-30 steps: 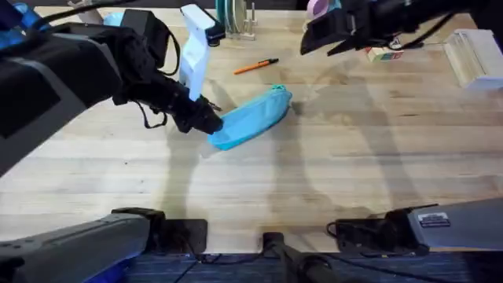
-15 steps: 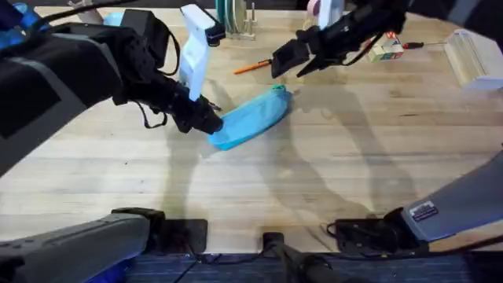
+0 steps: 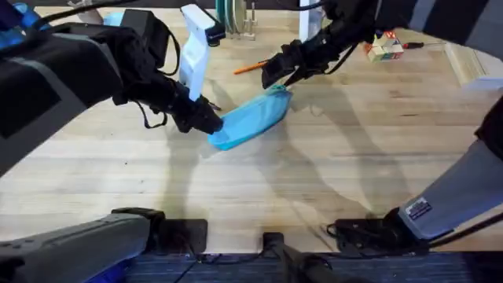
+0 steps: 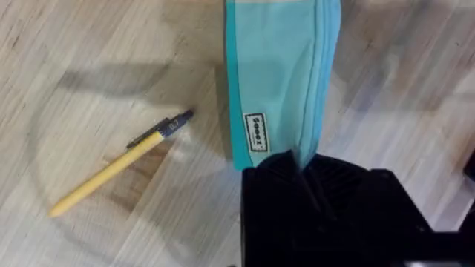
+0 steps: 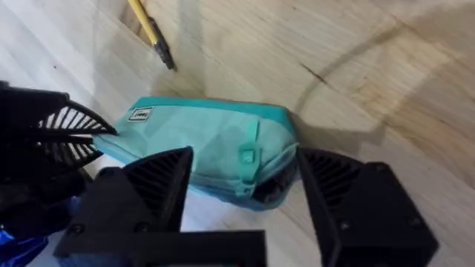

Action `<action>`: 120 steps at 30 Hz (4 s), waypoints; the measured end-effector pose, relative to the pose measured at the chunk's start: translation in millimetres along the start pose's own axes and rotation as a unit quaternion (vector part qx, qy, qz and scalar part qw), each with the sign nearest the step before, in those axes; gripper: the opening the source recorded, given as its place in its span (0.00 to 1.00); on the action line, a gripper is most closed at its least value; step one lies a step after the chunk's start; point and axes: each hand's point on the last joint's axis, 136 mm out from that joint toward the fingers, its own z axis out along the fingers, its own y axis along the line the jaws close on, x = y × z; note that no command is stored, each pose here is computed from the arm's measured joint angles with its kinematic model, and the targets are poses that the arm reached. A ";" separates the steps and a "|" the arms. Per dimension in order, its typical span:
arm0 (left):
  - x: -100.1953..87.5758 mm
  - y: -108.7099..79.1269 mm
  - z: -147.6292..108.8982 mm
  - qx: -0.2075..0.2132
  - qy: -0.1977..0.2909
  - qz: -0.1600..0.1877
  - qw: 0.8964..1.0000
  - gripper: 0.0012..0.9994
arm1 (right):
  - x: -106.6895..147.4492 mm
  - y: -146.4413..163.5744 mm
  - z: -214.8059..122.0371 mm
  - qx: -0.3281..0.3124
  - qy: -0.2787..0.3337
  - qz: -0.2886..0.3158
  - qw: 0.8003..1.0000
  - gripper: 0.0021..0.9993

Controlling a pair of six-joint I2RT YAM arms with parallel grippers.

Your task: Unzip the bag, pick up the pens from the table one at a time and place them inside, then zip the bag closed.

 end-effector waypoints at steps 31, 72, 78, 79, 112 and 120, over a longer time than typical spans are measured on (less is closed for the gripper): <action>0.5 0.5 0.0 -0.001 0.001 0.000 1.000 0.04 | 2.8 -5.9 -0.6 0.015 0.005 0.005 1.000 0.03; 4.9 3.5 -0.1 -0.011 0.013 -0.001 1.000 0.04 | 4.1 49.8 -6.7 0.049 0.012 -0.275 0.960 0.03; 12.2 7.3 -0.9 -0.021 0.029 -0.007 0.999 0.04 | 5.0 84.0 -14.4 0.043 -0.003 -0.318 0.947 0.03; 13.2 8.1 -1.0 -0.024 0.032 -0.007 0.999 0.04 | 5.1 89.7 -15.9 0.042 -0.006 -0.325 0.945 0.03; 28.5 12.9 -0.3 -0.042 0.066 -0.014 0.997 0.04 | -14.1 173.0 -14.7 0.001 -0.084 -0.429 0.900 0.04; 24.9 13.2 0.2 -0.040 0.057 -0.011 0.997 0.04 | -11.4 172.0 -16.7 -0.015 -0.081 -0.419 0.904 0.74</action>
